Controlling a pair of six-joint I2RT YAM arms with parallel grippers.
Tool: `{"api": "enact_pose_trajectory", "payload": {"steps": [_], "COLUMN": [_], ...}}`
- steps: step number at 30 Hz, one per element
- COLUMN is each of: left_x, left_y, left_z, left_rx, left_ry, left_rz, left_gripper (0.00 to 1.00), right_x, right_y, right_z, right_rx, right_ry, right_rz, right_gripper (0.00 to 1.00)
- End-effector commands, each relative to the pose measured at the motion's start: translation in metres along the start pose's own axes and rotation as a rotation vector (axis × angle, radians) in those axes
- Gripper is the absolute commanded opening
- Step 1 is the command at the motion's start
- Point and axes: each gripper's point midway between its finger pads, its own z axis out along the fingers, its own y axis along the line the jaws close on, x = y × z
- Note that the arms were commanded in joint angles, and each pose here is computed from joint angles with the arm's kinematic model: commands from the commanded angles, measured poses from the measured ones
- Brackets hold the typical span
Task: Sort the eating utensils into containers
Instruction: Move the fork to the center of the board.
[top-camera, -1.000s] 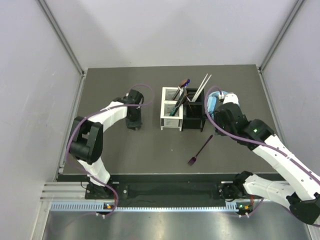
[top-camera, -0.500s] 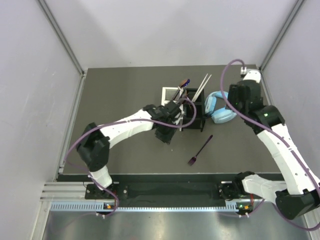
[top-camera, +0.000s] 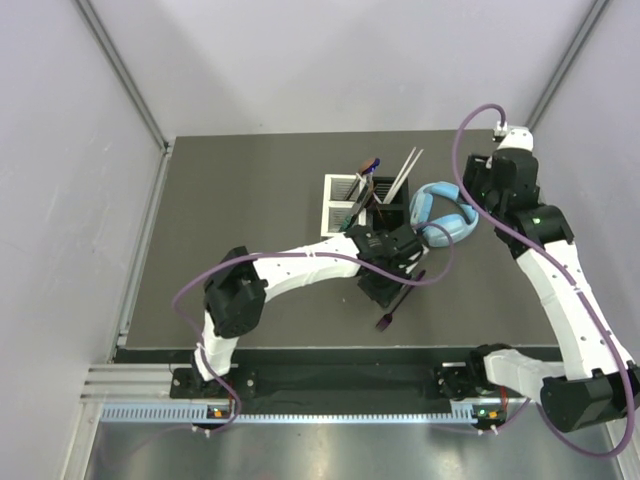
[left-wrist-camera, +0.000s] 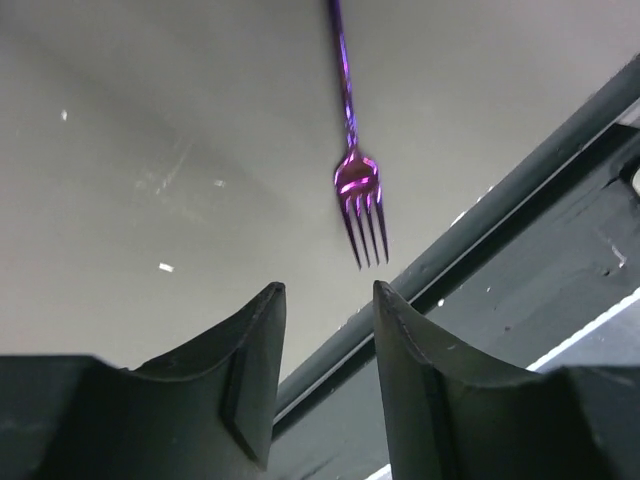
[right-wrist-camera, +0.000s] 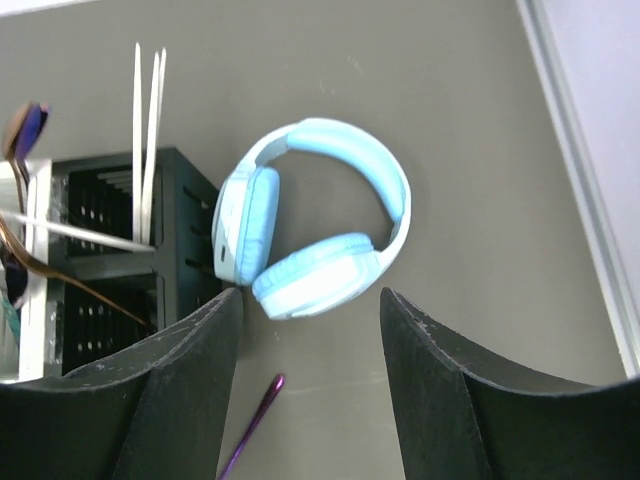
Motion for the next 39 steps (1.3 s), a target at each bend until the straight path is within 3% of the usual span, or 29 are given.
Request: {"api": "enact_pose_trajectory", "payload": {"steps": [1, 11, 20, 28, 39], "left_x": [-0.014, -0.006, -0.014, 0.013, 0.042], "left_y": [-0.005, -0.009, -0.032, -0.036, 0.017], "left_z": [0.018, 0.06, 0.04, 0.064, 0.085], "left_rx": [-0.003, 0.008, 0.038, 0.013, -0.207], "left_ry": [-0.022, -0.026, -0.074, -0.011, -0.019], "left_rz": [0.025, 0.061, 0.064, 0.089, 0.078], "left_gripper": [0.47, 0.47, 0.47, 0.45, 0.43], "right_x": [-0.006, 0.009, 0.019, 0.022, 0.021], "right_y": [0.003, -0.003, 0.003, 0.003, 0.007], "right_z": [-0.005, -0.011, -0.01, -0.014, -0.019], "right_rx": [-0.042, -0.042, -0.072, -0.08, -0.106], "right_ry": [-0.047, -0.039, -0.02, -0.019, -0.02], "right_rz": [0.036, 0.05, 0.067, 0.072, 0.092], "right_gripper": [0.58, 0.57, 0.58, 0.58, 0.57]}}
